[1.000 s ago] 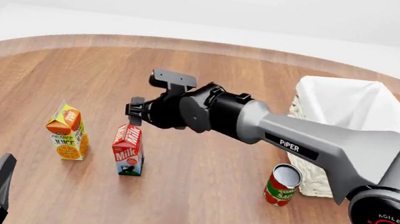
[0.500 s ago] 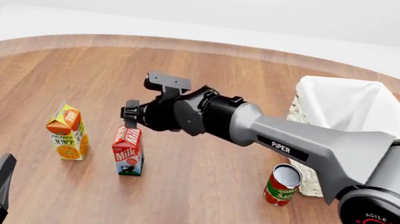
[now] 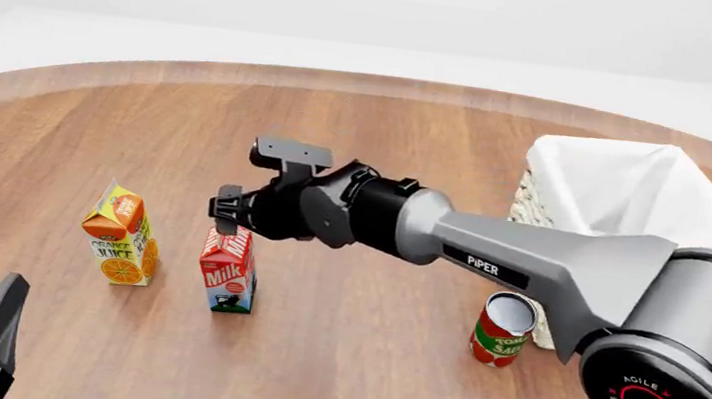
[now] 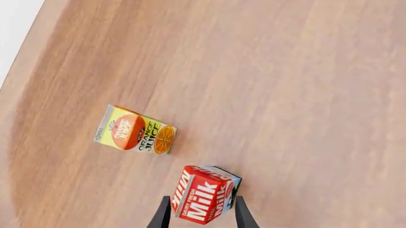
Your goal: Pick the milk and place it in the basket.
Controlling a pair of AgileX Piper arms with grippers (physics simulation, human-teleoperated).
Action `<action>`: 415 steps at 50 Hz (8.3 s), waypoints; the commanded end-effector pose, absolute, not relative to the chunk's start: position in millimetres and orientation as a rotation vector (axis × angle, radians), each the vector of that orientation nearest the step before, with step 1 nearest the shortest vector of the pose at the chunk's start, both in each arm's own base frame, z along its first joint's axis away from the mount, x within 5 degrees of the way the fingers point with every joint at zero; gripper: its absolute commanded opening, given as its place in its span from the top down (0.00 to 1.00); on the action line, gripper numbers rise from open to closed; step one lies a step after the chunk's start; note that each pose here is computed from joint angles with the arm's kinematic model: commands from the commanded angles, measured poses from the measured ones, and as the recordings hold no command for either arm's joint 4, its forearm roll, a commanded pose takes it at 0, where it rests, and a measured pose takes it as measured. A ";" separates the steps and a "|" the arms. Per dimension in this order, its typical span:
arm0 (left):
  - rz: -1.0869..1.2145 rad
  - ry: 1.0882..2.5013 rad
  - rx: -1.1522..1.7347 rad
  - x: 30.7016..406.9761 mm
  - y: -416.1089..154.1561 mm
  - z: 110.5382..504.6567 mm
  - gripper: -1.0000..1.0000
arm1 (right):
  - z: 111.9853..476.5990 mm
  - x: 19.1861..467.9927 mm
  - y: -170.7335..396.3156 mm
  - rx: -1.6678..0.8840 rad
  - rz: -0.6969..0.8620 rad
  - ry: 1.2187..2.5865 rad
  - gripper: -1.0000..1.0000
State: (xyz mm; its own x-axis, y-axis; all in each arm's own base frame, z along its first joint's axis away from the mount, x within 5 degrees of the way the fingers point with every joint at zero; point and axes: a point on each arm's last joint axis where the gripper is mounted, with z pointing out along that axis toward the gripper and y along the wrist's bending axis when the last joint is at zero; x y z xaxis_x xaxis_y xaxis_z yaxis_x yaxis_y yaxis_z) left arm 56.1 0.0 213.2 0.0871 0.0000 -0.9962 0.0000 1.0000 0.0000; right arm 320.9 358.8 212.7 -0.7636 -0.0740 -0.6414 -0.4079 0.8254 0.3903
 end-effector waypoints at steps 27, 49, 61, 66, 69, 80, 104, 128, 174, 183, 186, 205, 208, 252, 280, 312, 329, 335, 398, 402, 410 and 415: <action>0.000 1.484 0.000 56.1 0.0 213.2 0.00 | 192.7 318.3 375.0 -0.363 0.702 2.397 0.00; 0.000 1.484 0.000 56.1 0.0 213.2 0.00 | 181.5 316.0 380.1 -0.358 0.708 2.409 0.00; 0.000 1.484 0.000 56.1 0.0 213.2 0.00 | 174.0 309.2 384.4 -0.352 0.720 2.424 0.00; 0.000 1.484 0.000 56.1 0.0 213.2 0.00 | 171.9 307.5 383.5 -0.348 0.721 2.429 0.00; 0.000 1.484 0.000 56.1 0.0 213.2 0.00 | 170.0 306.1 384.2 -0.349 0.722 2.431 0.00; 0.000 1.484 0.000 56.1 0.0 213.2 0.00 | 167.0 306.6 380.6 -0.336 0.720 2.436 0.00; 0.000 1.484 0.000 56.1 0.0 213.2 0.00 | 166.5 322.7 376.7 -0.324 0.702 2.422 0.00; 0.000 1.484 0.000 56.1 0.0 213.2 0.00 | 183.9 325.3 375.2 -0.372 0.704 2.366 1.00; 0.000 1.484 0.000 56.1 0.0 213.2 0.00 | 269.1 302.3 326.4 -0.377 0.737 2.226 1.00; 0.000 1.484 0.000 56.1 0.0 213.2 0.00 | 287.2 299.7 308.0 -0.363 0.728 2.199 1.00; 0.000 1.484 0.000 56.1 0.0 213.2 0.00 | 294.8 298.9 300.7 -0.358 0.723 2.187 1.00; 0.000 1.484 0.000 56.1 0.0 213.2 0.00 | 337.9 289.4 241.3 -0.280 0.685 2.114 1.00; 0.000 1.484 0.000 56.1 0.0 213.2 0.00 | 347.3 287.5 228.4 -0.258 0.675 2.096 1.00; 0.000 1.484 0.000 56.1 0.0 213.2 0.00 | 408.9 274.0 120.5 -0.053 0.520 1.943 1.00; 0.000 1.484 0.000 56.1 0.0 213.2 0.00 | 424.5 259.7 68.5 0.067 0.404 1.886 1.00; 0.000 1.484 0.000 56.1 0.0 213.2 0.00 | 423.4 264.0 25.7 0.175 0.264 1.862 1.00; 0.000 1.484 0.000 56.1 0.0 213.2 0.00 | 414.8 267.3 1.3 0.251 0.193 1.853 1.00; 0.000 1.484 0.000 56.1 0.0 213.2 0.00 | 409.9 268.3 -4.4 0.274 0.180 1.853 1.00; 0.000 1.484 0.000 56.1 0.0 213.2 0.00 | 343.0 290.2 -37.2 0.408 0.109 1.913 1.00; 0.000 1.484 0.000 56.1 0.0 213.2 0.00 | 338.4 290.8 -37.9 0.411 0.107 1.918 1.00; 0.000 1.484 0.000 56.1 0.0 213.2 0.00 | 331.9 294.4 -38.3 0.416 0.109 1.925 1.00; 0.000 1.484 0.000 56.1 0.0 213.2 0.00 | 328.8 296.6 -39.0 0.418 0.108 1.927 1.00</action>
State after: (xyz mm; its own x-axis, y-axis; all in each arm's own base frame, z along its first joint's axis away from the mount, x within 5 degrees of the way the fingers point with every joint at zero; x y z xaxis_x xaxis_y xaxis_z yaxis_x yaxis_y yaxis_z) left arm 56.1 0.0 213.2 0.0871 0.0000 -0.9962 0.0000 1.0000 0.0000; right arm 294.4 -37.7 326.3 -0.3576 0.3337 -0.8722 0.2383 0.9357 0.2602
